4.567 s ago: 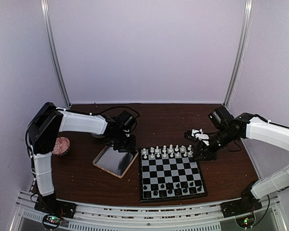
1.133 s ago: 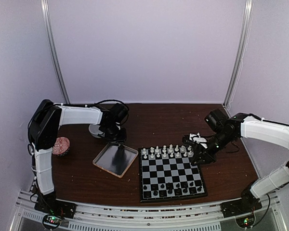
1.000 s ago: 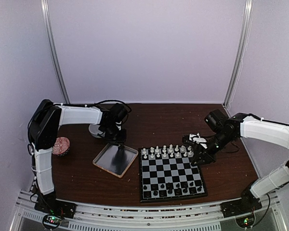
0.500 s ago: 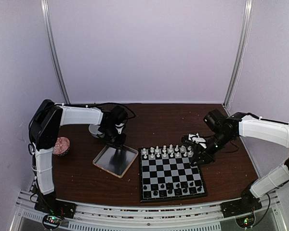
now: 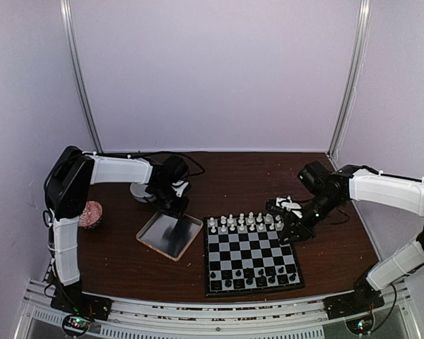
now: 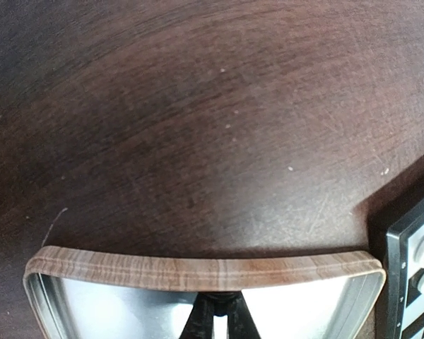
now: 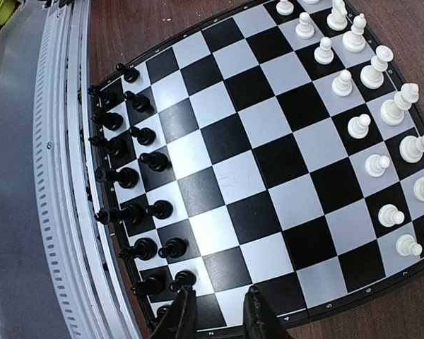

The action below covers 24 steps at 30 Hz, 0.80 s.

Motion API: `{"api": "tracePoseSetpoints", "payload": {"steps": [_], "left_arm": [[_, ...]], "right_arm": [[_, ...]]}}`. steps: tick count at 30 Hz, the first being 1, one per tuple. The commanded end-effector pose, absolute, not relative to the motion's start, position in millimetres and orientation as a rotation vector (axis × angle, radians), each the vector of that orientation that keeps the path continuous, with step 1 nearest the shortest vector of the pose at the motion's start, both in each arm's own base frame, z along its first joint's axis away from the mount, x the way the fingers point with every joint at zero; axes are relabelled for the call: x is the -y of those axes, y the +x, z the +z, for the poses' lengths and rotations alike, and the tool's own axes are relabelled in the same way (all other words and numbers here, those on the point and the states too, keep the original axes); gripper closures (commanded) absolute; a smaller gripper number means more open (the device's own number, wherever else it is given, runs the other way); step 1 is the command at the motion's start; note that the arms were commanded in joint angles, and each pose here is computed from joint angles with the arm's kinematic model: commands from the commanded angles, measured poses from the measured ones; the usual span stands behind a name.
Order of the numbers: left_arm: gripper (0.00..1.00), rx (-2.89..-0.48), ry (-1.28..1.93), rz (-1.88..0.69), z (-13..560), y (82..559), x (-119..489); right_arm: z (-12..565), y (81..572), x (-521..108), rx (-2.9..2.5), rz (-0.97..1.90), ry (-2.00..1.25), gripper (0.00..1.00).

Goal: Set up the chess pieces on the board
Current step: Pick up the pawn from the storage box.

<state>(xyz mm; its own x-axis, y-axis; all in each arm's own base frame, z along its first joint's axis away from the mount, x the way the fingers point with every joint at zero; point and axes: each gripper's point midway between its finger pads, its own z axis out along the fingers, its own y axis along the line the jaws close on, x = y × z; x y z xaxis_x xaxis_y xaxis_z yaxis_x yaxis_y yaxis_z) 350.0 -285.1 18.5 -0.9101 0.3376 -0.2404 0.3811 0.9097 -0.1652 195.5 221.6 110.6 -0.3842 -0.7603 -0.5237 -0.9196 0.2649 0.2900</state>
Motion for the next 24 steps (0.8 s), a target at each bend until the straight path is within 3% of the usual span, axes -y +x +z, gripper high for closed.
{"api": "tracePoseSetpoints", "payload": {"steps": [1, 6, 15, 24], "left_arm": [[1.00, -2.879, 0.600, -0.347, 14, 339, 286], [1.00, -2.866, 0.746, -0.448, 34, 313, 294], [1.00, -2.827, 1.016, -0.991, 101, 240, 337], [1.00, -2.640, 1.244, -1.518, 149, 196, 412]], "right_arm": [[118, 198, -224, -2.239, 0.831, -1.549, 0.76], [119, 197, -225, -2.236, 0.845, -1.551, 0.76], [134, 194, -232, -2.186, 0.885, -1.566, 0.76], [182, 208, -262, -1.901, 0.667, -1.751, 0.69]]}}
